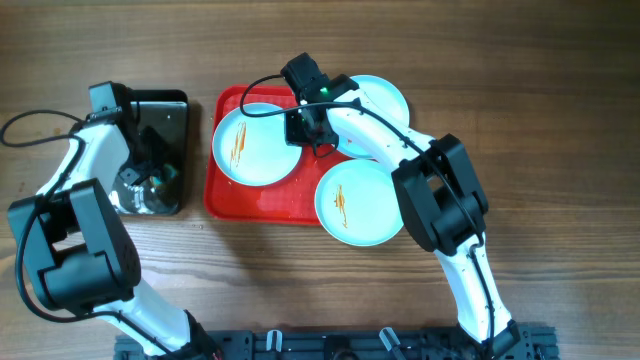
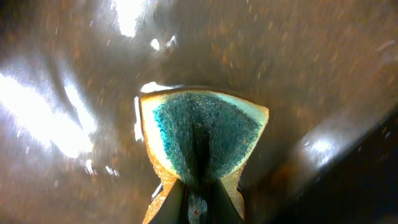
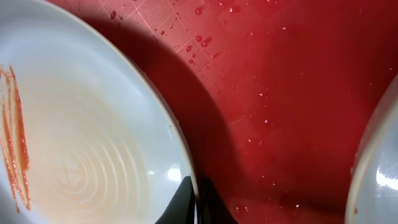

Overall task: Clean dirty plates on tray and stack at the side
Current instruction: 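Grasp the sponge with the left gripper and dip it in water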

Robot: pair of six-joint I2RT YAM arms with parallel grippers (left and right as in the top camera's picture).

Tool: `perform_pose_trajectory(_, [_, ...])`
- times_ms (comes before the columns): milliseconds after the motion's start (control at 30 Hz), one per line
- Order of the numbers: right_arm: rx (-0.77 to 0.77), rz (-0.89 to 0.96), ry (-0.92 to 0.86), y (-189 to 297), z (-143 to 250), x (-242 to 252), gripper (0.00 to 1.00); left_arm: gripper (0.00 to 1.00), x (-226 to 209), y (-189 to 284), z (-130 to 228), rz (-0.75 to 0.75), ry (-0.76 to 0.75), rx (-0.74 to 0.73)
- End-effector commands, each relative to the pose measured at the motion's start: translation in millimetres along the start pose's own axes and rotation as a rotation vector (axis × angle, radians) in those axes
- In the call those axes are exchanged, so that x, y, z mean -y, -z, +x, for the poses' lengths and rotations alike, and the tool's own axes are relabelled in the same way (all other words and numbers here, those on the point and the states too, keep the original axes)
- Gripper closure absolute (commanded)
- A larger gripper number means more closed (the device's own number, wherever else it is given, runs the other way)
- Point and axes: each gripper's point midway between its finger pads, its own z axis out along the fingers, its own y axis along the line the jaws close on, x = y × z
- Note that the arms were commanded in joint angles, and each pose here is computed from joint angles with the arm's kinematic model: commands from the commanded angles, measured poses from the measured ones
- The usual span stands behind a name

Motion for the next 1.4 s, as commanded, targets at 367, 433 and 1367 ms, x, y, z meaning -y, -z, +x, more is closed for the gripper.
perform_pose_trajectory(367, [-0.045, -0.002, -0.013, -17, 12, 2, 0.96, 0.96, 52, 114, -15, 0.300, -0.303, 0.099])
perform_pose_trajectory(433, [-0.047, -0.005, -0.011, -17, 12, 1, 0.96, 0.96, 54, 116, -15, 0.302, -0.309, 0.104])
perform_pose_trajectory(1367, [-0.052, -0.016, -0.010, -17, 13, -1, 0.96, 0.96, 36, 94, -21, 0.169, -0.327, 0.100])
